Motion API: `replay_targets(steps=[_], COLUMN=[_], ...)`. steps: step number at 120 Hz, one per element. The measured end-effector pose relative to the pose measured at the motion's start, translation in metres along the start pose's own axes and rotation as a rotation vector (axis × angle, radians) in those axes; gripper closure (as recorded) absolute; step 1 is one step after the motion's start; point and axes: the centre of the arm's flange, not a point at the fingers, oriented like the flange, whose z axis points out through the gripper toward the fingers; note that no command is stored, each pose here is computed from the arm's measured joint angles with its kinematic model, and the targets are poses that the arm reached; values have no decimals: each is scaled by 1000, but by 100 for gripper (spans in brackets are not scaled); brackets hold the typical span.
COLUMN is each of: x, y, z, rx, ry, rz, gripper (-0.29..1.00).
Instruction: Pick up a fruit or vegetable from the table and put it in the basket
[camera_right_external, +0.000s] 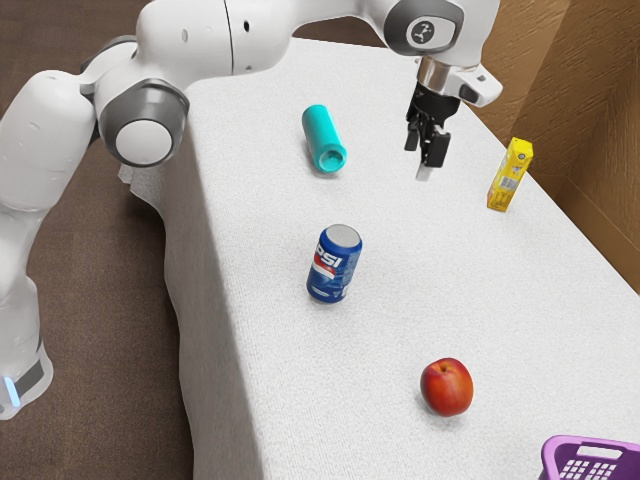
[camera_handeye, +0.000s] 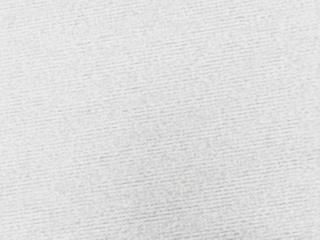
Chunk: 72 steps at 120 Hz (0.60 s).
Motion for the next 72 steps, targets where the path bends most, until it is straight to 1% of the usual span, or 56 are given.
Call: replay_targets(steps=[39,55,64,72], x=[0,0,6,12], y=[1,10,51,113], z=[0,-2,10,22], rx=[-4,-13,-53,-103], ry=[-2,2,-17,-28], rz=[32,59,137,252], gripper=[0,0,0,0])
